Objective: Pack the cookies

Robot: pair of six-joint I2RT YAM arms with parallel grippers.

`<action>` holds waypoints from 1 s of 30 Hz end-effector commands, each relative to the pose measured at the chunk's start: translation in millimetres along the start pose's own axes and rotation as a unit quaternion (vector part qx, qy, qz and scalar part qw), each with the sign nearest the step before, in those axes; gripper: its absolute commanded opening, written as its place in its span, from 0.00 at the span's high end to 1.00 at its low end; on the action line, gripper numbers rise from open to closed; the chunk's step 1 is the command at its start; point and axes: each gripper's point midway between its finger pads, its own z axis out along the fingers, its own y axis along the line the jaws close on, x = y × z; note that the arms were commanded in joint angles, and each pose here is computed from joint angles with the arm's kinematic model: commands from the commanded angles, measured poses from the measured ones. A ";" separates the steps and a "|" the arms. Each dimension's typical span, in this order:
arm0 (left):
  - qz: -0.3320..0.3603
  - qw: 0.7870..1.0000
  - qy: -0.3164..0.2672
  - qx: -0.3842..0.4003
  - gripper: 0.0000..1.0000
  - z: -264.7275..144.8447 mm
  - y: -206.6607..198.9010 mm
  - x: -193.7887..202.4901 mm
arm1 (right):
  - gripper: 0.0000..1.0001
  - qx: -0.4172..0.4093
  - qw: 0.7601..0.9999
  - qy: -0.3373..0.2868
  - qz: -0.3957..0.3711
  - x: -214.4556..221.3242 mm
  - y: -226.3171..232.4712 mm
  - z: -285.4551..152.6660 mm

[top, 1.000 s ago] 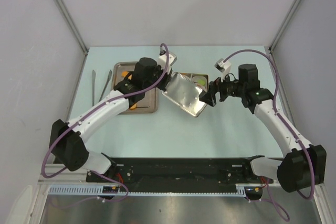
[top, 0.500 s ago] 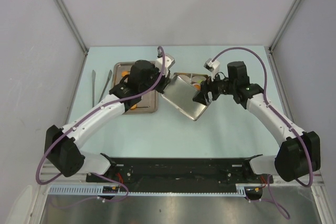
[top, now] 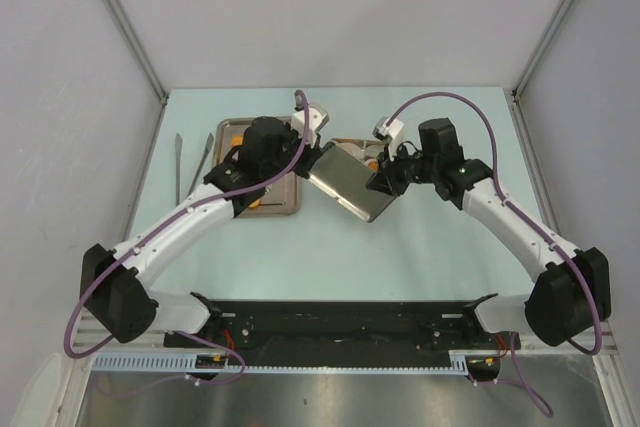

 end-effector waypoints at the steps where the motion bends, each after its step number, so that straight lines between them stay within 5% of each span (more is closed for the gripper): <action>1: 0.001 0.998 -0.056 0.000 0.78 -18.0 -1.1 -35.1 | 1.00 0.090 0.995 -0.014 -0.040 -24.7 -26.2 -15.8; 3: -0.001 0.998 -0.061 0.000 0.51 -25.3 -1.2 -40.7 | 1.00 0.106 0.993 -0.017 -0.052 -27.7 -30.6 -19.7; 6: -0.003 0.997 -0.074 0.008 0.27 -38.0 -1.8 -49.1 | 1.00 0.140 0.987 -0.017 -0.074 -33.3 -39.9 -27.3; 9: -0.008 0.997 -0.071 0.036 0.16 -47.7 -5.2 -55.2 | 1.00 0.194 0.975 -0.012 -0.109 -45.3 -54.5 -38.8; 16: -0.047 0.991 -0.058 0.109 0.10 -70.1 8.7 -75.1 | 1.00 0.302 0.923 -0.007 -0.239 -87.7 -76.2 -75.6; 30: -0.198 0.959 -0.015 0.201 0.09 -69.6 48.2 -79.8 | 1.00 0.454 0.766 0.035 -0.453 -151.1 -91.0 -159.9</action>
